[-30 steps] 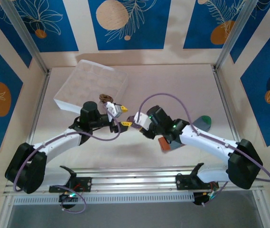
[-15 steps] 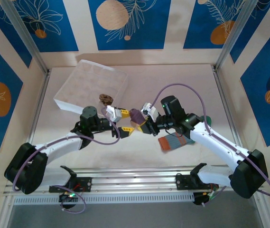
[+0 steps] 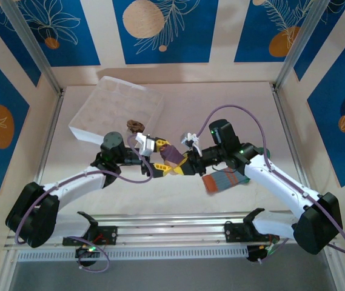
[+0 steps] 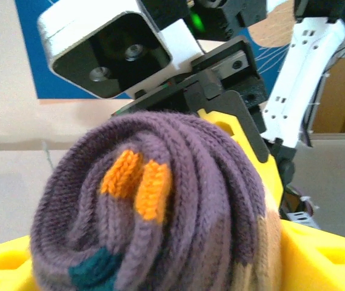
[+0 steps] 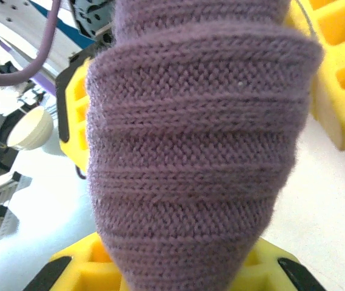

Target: Roll the socks

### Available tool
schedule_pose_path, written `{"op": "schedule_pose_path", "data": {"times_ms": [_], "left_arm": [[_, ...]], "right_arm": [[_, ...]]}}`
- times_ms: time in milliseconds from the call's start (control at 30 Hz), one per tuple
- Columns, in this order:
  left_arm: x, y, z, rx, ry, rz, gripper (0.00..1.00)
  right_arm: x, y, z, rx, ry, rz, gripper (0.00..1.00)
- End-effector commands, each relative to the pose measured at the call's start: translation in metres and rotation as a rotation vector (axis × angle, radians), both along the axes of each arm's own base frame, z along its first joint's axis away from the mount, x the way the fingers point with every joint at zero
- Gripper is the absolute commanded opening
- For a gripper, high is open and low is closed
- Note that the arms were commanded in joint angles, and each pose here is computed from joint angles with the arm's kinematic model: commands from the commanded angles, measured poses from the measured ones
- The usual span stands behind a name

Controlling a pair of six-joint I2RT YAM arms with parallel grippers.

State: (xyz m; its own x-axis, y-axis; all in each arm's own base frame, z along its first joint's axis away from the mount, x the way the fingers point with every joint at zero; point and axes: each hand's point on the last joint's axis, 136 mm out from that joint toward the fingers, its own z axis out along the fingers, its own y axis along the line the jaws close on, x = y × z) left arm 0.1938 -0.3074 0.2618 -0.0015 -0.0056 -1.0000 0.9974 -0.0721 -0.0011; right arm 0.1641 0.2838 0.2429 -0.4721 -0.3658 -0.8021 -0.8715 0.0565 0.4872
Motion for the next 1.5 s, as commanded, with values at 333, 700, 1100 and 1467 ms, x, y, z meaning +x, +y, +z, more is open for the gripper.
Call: {"op": "schedule_pose_path", "data": {"times_ms": [333, 700, 1100, 1467], "left_arm": [[-0.014, 0.001, 0.035, -0.056, -0.022, -0.105, 0.21], [0.014, 0.021, 0.033, 0.032, -0.049, 0.132, 0.00], [0.152, 0.135, 0.024, 0.277, 0.048, 0.954, 0.00], [0.231, 0.169, 0.032, 0.312, 0.106, 1.052, 0.00]], "right_arm": [[-0.020, 0.008, 0.045, 0.149, 0.110, 0.205, 0.00], [0.040, 0.010, 0.021, 0.019, 0.038, -0.070, 0.60], [0.187, -0.013, -0.023, -0.357, 0.111, -0.733, 0.66], [0.269, 0.044, -0.070, -0.489, 0.257, -0.802, 0.61]]}}
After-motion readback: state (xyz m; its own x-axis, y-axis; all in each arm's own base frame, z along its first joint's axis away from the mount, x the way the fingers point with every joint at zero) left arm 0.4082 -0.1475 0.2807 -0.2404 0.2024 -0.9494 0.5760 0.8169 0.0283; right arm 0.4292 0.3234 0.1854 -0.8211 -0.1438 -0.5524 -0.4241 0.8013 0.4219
